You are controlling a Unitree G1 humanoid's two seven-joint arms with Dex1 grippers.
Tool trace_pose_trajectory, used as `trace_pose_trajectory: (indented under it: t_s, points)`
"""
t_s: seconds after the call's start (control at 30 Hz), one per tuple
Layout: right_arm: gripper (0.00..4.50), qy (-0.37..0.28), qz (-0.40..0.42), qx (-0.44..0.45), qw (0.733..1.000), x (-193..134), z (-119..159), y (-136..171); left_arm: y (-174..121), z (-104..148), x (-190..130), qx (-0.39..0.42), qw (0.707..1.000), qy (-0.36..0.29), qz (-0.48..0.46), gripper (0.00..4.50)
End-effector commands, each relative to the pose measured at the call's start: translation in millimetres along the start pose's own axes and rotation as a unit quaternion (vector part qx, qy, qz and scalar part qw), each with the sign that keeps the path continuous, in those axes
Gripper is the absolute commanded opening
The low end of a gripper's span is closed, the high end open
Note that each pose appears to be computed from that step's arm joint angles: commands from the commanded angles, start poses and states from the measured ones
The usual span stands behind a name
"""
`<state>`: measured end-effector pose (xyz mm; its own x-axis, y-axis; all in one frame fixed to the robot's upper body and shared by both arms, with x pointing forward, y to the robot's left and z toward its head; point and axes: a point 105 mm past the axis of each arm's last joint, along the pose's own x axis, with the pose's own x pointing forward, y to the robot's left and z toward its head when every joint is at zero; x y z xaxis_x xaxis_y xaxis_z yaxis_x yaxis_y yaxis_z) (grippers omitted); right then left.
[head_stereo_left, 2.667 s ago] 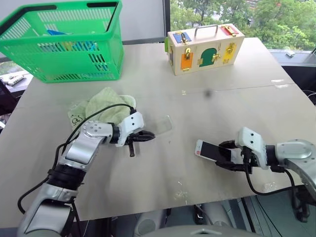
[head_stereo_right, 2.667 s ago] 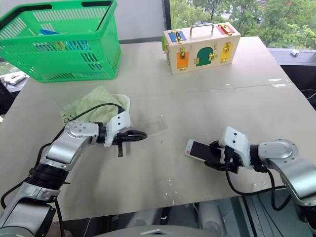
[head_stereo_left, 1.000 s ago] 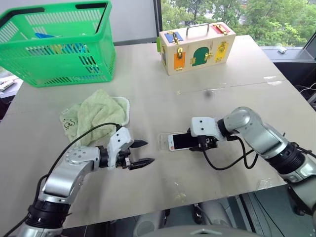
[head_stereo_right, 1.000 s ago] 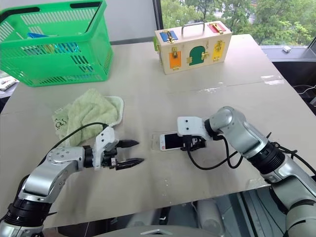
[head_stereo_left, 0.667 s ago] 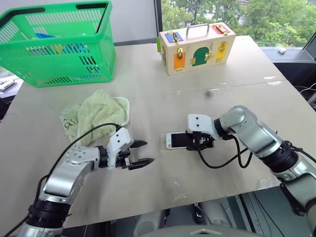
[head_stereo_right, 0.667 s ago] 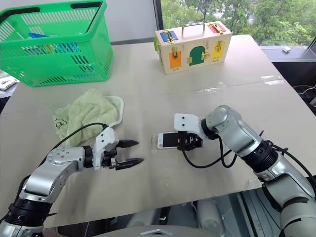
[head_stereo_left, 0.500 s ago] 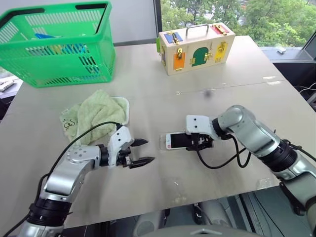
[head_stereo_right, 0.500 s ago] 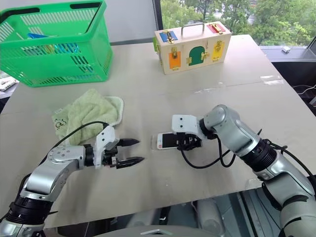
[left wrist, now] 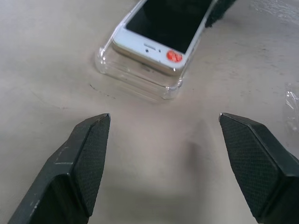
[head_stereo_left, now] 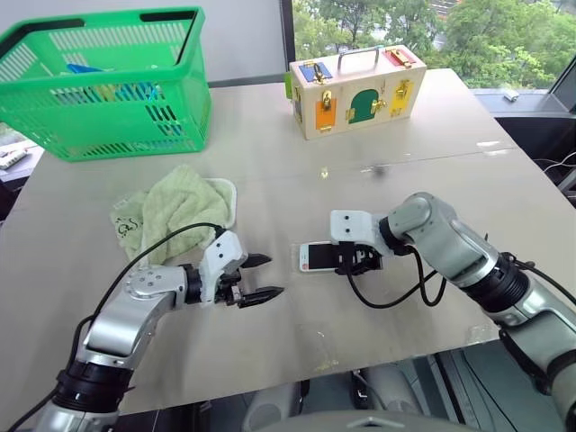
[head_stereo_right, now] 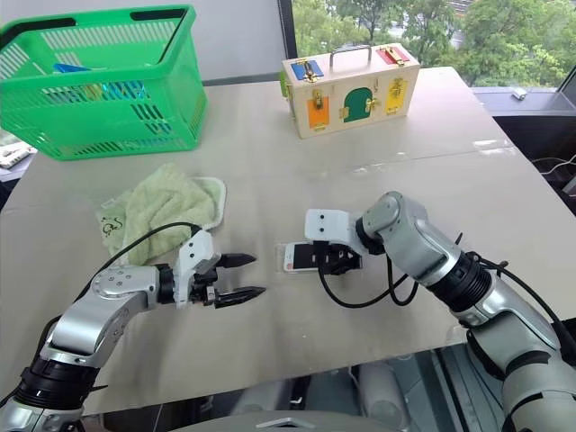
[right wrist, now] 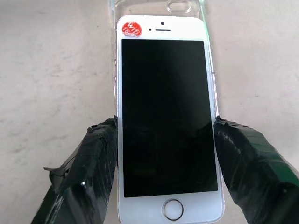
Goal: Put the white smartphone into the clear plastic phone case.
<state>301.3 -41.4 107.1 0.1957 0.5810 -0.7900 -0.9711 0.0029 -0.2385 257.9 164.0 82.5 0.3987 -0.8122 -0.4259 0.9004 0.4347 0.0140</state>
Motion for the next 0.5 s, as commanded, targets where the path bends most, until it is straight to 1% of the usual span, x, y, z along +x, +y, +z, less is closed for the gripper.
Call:
trace_pose_trajectory:
  t_s: [0.03,0.13,0.3,0.37,0.4,0.43,0.5]
  points:
    - [2.75,0.044,0.024,0.002,0.999,12,-19,13,-3,10,2,0.016,1.0,-0.011,-0.007,3.83]
    - [2.75,0.061,0.021,-0.028,0.998,13,-24,14,-4,12,3,0.017,1.0,-0.011,-0.008,3.83]
    - [2.75,0.043,0.012,-0.037,0.998,7,-19,9,-2,14,3,0.016,1.0,-0.015,-0.009,3.83]
    - [3.78,0.022,0.004,-0.027,0.999,0,-14,5,-1,15,2,0.017,1.0,-0.016,-0.008,3.83]
    - [4.01,0.012,-0.004,-0.023,1.0,-3,-11,3,-1,15,1,0.017,1.0,-0.018,-0.008,3.83]
    - [4.47,0.004,-0.012,-0.022,1.0,-7,-9,2,0,16,0,0.017,1.0,-0.019,-0.008,3.83]
    - [4.47,-0.017,-0.034,-0.015,0.999,-16,-3,-2,1,16,-3,0.016,1.0,-0.022,-0.009,3.83]
